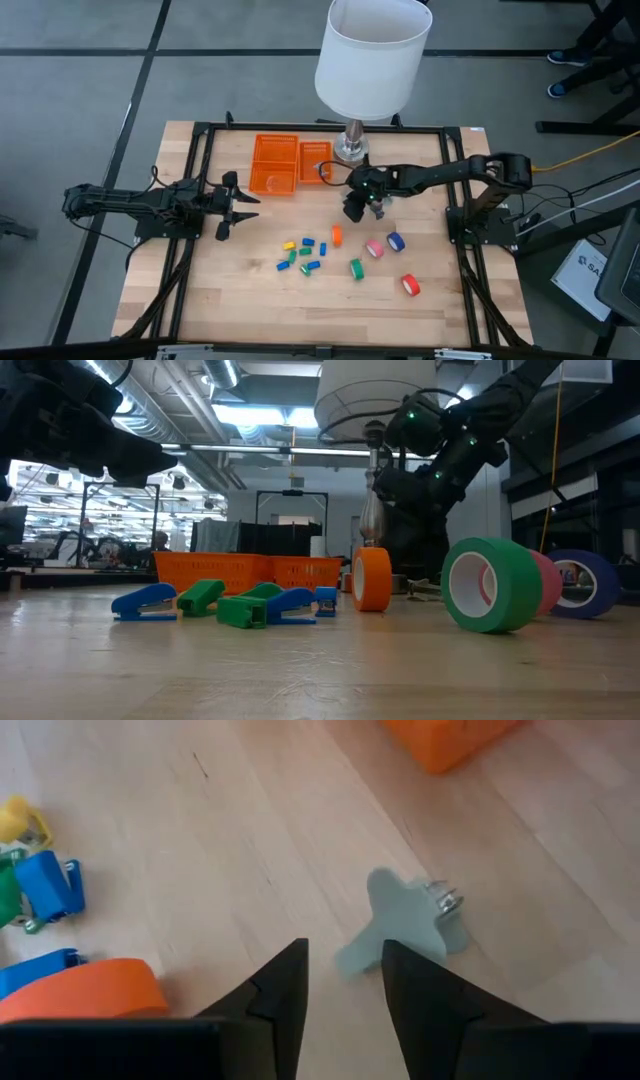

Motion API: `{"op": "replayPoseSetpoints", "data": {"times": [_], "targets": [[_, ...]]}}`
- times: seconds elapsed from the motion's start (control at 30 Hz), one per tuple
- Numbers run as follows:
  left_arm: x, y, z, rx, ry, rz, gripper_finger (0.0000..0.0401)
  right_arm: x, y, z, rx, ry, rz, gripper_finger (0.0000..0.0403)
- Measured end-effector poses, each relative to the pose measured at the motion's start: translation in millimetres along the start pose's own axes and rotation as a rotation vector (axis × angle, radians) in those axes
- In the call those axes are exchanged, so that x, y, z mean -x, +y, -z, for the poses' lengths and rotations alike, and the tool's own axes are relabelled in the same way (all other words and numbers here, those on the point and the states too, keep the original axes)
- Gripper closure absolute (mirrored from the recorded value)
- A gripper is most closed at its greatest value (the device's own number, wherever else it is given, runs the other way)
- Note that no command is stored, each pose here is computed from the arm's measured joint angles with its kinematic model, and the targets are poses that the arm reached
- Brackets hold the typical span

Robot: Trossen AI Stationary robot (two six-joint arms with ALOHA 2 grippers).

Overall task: Pick and place Stapler, Stapler remover, tape
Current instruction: Put the gray staple remover into the right orange basket

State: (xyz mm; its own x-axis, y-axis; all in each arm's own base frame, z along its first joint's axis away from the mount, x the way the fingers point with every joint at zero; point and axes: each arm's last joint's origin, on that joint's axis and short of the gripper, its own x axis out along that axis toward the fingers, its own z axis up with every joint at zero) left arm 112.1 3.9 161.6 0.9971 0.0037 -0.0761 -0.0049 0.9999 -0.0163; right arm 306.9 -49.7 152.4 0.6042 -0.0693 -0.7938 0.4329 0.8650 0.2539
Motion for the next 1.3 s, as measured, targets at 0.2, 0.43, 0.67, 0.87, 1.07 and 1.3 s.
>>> {"op": "replayPoseSetpoints", "data": {"times": [0.2, 0.43, 0.67, 0.87, 1.07, 1.3], "targets": [[0.0, 0.0, 0.1, 0.000, 0.000, 0.000, 0.0232, 13.9, 5.9, -9.6, 0.034, -0.035, -0.067, 0.0269], [0.0, 0.0, 0.1, 0.000, 0.000, 0.000, 0.0232, 16.4, -11.8, -8.2, 0.000, 0.000, 0.072, 0.0269], [0.0, 0.0, 0.1, 0.000, 0.001, 0.000, 0.0232, 12.9, -17.6, -7.4, -0.019, 0.024, 0.042, 0.0269], [0.0, 0.0, 0.0, 0.000, 0.000, 0.000, 0.0232, 0.5, -19.3, -2.1, -0.016, 0.070, 0.023, 0.0269], [0.0, 0.0, 0.0, 0.000, 0.000, 0.000, 0.0232, -4.4, -19.3, -3.3, 0.023, 0.052, 0.015, 0.0269], [0.0, 0.0, 0.0, 0.000, 0.000, 0.000, 0.0232, -4.6, -18.6, -6.0, 0.053, 0.024, 0.006, 0.0270]]}}
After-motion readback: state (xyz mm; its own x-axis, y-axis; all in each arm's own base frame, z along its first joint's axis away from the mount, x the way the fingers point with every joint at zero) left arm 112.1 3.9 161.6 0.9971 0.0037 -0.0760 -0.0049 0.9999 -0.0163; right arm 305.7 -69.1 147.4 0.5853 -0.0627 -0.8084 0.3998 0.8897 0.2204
